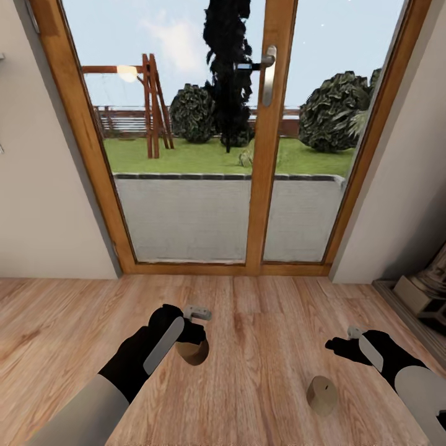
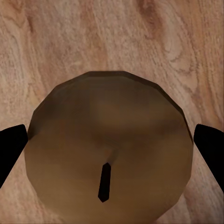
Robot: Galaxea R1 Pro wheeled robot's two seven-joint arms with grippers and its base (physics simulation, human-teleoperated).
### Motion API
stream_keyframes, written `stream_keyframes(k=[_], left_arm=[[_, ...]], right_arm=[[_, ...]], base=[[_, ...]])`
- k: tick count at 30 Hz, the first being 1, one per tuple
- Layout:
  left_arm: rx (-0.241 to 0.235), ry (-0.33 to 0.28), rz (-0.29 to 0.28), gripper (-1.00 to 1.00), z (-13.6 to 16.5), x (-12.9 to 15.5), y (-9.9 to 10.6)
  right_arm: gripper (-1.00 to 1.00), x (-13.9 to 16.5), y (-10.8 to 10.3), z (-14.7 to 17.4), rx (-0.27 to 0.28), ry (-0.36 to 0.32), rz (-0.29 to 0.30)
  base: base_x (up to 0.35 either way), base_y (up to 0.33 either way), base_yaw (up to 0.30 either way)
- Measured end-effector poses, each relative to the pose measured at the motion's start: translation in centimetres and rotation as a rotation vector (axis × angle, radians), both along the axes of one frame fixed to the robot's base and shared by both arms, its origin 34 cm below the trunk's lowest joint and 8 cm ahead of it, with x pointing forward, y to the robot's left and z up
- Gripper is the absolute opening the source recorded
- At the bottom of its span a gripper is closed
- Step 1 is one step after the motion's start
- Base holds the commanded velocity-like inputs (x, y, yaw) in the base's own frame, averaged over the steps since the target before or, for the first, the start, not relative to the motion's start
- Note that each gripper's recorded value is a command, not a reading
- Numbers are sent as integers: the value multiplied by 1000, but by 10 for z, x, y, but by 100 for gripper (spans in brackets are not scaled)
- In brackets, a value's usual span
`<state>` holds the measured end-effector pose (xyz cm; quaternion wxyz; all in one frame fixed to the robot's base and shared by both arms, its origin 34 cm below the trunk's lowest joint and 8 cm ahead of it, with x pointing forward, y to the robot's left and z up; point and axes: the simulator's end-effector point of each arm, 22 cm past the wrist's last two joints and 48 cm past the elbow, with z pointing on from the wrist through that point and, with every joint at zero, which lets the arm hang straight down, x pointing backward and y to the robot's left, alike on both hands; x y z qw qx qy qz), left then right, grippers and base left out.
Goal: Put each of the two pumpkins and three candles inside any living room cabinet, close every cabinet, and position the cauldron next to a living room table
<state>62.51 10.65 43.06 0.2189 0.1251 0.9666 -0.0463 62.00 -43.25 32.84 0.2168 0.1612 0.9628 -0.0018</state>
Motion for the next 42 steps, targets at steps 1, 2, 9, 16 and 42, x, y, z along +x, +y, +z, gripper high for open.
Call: stream_keyframes(k=[1,2,9,16,42], left_arm=[[0,4,0,-100,-2,0,0],[-1,8,0,-100,-5,-1,0],[-2,36,0,-100,-21,-3,0],[-15,33,-6,-100,-25,0,-4],[-19,127,-8,-100,-81,-12,-6]], right_arm=[[100,-1,0,-2,1,4,1],[100,-1,1,-4,3,6,2],[100,-2,3,-17,9,23,7],[100,-7,4,-33,11,47,8],[100,5,22,-78,-7,60,12]], base=[[0,0,0],[0,0,0],[0,0,0],[0,0,0],[0,0,0]])
